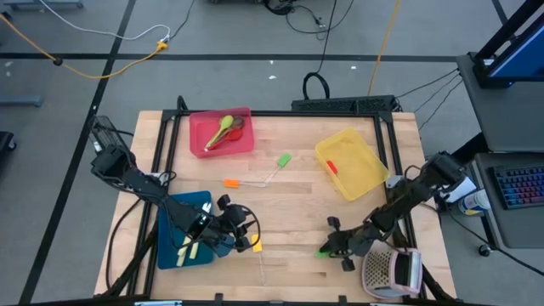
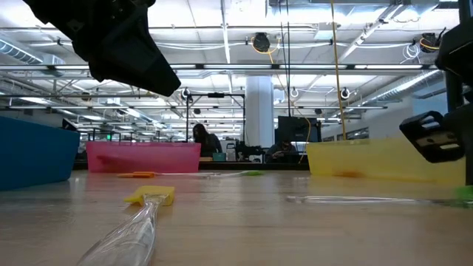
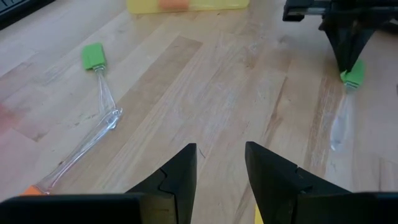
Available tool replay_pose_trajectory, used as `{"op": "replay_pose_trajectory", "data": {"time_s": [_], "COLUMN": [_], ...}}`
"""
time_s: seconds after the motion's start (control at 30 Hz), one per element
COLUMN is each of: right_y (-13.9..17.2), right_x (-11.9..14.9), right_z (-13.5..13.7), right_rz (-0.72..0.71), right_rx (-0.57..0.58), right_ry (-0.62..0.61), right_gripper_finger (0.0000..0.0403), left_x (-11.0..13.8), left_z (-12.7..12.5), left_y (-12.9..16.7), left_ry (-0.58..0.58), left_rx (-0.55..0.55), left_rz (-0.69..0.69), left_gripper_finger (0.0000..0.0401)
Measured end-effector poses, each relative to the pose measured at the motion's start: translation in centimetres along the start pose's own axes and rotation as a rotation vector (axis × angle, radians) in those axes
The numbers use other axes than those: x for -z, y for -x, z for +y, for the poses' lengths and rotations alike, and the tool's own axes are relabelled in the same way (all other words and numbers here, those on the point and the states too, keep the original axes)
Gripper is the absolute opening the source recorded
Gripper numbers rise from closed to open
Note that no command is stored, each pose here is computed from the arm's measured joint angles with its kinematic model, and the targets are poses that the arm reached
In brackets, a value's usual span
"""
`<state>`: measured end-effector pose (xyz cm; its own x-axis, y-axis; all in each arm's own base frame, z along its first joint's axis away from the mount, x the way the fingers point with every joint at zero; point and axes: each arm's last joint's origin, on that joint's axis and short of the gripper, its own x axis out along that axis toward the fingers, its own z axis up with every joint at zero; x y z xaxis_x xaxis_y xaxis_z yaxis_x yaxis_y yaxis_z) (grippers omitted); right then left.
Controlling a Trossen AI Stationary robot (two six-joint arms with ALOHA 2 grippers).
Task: Pick & Place Kitchen Items
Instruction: Put the bottom green spatula into the yellow bin
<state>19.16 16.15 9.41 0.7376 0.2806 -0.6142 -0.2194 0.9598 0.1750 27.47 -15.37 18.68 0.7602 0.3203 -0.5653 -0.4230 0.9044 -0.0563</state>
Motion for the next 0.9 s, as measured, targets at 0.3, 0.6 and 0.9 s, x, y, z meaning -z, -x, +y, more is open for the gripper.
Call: {"op": "replay_pose_trajectory", "data": {"time_s": [0.3, 0.6, 0.9], "right_y": [2.7, 7.6, 12.9], "right_x": [-3.2, -5.5, -5.8], "right_z": [-1.5, -4.7, -8.3], "right_rz": [-0.099, -0.147, -0.332], "right_rx": [0.081, 0.337, 0.956], "right_ry": [0.087, 0.127, -0.086], "right_gripper_finger": [0.0001, 0.0, 0.0], "left_x": [0.0, 0.0, 0.0], "left_z": [0.0, 0.0, 0.0], "left_y": [0.0, 0.0, 0.0], "left_ry": [-0.018, -0.036, -0.059], "left_rx": [-0.001, -0.002, -0.007], "left_rz": [-0.001, -0.002, -0.007], "left_gripper_finger": [0.0143, 0.0143, 0.0143]}}
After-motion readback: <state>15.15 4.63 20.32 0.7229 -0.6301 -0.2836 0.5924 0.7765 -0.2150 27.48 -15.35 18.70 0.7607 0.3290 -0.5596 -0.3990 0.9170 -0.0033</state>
